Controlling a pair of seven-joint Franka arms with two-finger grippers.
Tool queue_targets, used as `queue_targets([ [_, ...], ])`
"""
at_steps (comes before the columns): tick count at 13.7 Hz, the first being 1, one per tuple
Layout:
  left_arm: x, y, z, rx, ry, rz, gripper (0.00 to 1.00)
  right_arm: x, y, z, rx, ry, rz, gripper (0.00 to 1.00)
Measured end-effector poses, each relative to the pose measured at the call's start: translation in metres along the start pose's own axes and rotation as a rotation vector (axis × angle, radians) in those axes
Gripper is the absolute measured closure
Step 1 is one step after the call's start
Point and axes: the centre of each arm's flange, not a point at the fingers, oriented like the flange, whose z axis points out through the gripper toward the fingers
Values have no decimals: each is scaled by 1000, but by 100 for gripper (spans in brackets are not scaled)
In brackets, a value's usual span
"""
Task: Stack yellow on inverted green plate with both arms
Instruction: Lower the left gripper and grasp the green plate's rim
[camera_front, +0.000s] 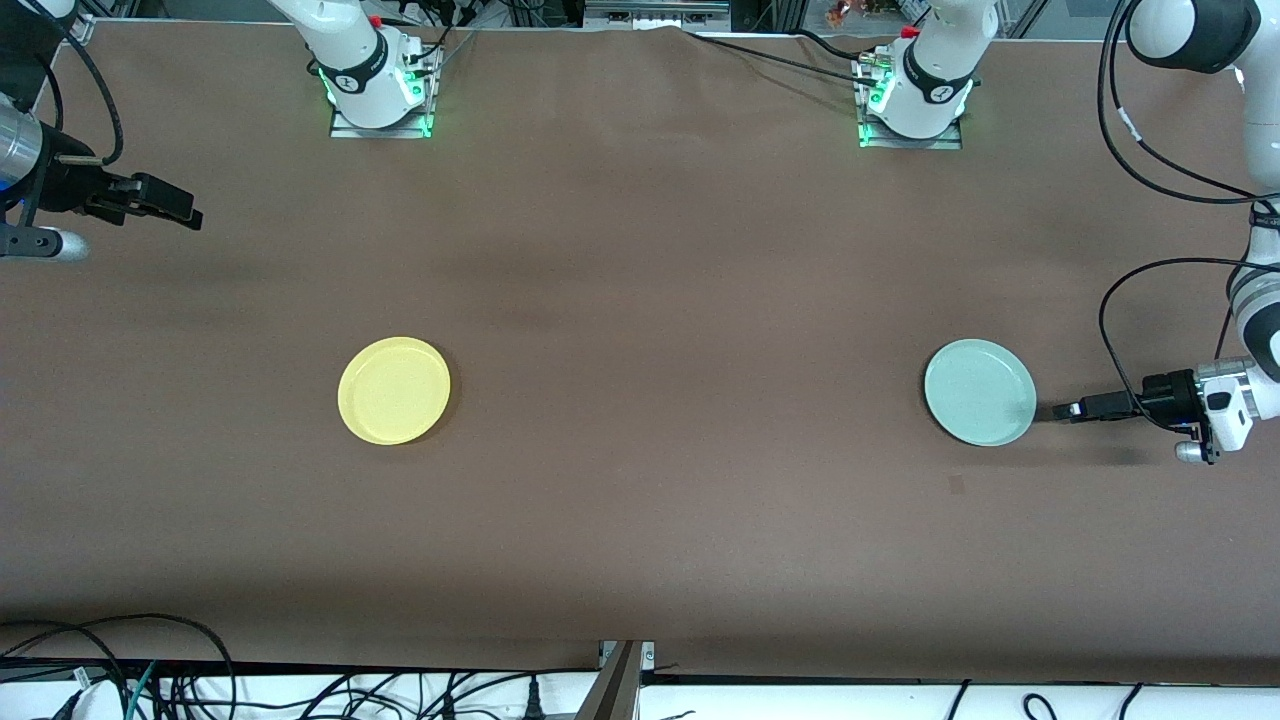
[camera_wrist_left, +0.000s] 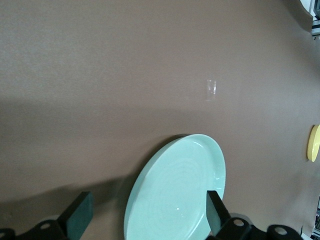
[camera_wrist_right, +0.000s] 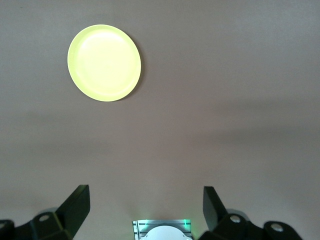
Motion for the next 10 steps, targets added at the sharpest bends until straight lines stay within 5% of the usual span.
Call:
queue_targets([
  [7,-18,-15,20,-11,-27,-36,0,0,0,0,0,0,0,0],
  [10,-26,-11,15,-10,-23,-42,24,0,0,0,0,0,0,0],
])
